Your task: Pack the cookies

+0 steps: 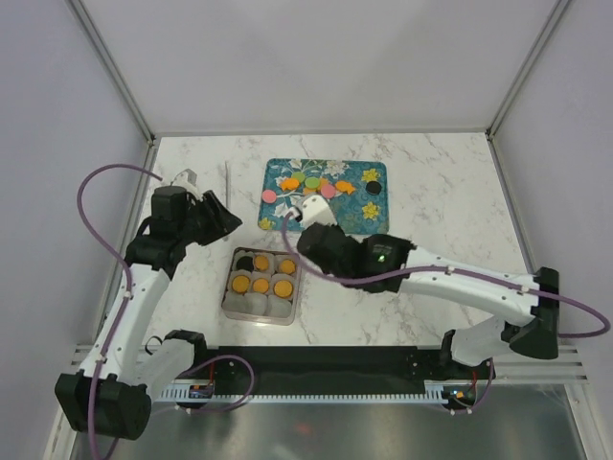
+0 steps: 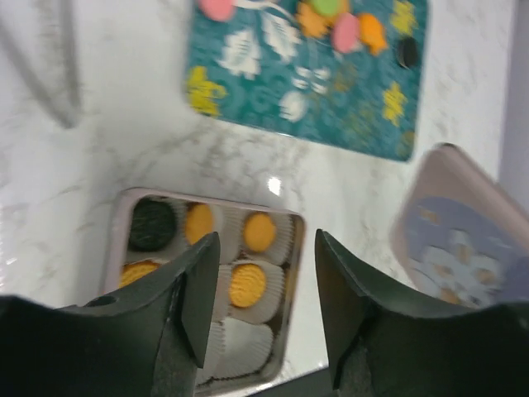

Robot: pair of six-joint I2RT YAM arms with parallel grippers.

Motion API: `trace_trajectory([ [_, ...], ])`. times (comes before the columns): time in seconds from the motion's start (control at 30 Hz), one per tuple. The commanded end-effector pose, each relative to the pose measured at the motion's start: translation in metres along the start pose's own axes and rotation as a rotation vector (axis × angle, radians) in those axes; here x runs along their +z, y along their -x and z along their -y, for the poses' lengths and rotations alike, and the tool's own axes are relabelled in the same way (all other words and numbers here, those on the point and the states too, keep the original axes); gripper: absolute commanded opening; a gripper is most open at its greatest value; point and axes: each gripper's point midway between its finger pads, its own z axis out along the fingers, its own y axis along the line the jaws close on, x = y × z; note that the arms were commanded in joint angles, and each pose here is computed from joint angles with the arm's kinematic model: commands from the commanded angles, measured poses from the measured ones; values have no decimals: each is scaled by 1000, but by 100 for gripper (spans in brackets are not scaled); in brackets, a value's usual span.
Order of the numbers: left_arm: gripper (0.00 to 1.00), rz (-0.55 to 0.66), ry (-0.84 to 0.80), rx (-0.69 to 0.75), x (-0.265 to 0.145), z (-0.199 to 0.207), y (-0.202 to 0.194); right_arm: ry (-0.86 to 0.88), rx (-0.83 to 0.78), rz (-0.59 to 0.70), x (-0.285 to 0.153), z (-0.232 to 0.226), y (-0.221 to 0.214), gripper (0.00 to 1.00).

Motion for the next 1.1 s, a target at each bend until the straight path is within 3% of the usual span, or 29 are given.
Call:
trace_trajectory([
  [0.0,55,139,394,18,-19,-79,4,340,241,53,-17,-24,31,0],
  [0.17,48,70,602,-88,-18,-122,-22,501,457,82,-4,-9,40,0],
  [0.23,47,-2,644,-146,-7,-136,-42,579,531,97,-1,-10,44,0],
  [0.37,42,-32,666,-255,3,-152,-64,661,636,143,1,-10,49,0],
  [0.63,29,-117,636,-410,23,-163,-111,709,862,227,5,11,44,0],
  [0.87,22,-141,539,-470,28,-154,-132,662,942,251,2,42,37,0],
  [1.07,21,-144,420,-483,30,-136,-138,737,988,215,5,29,27,0],
])
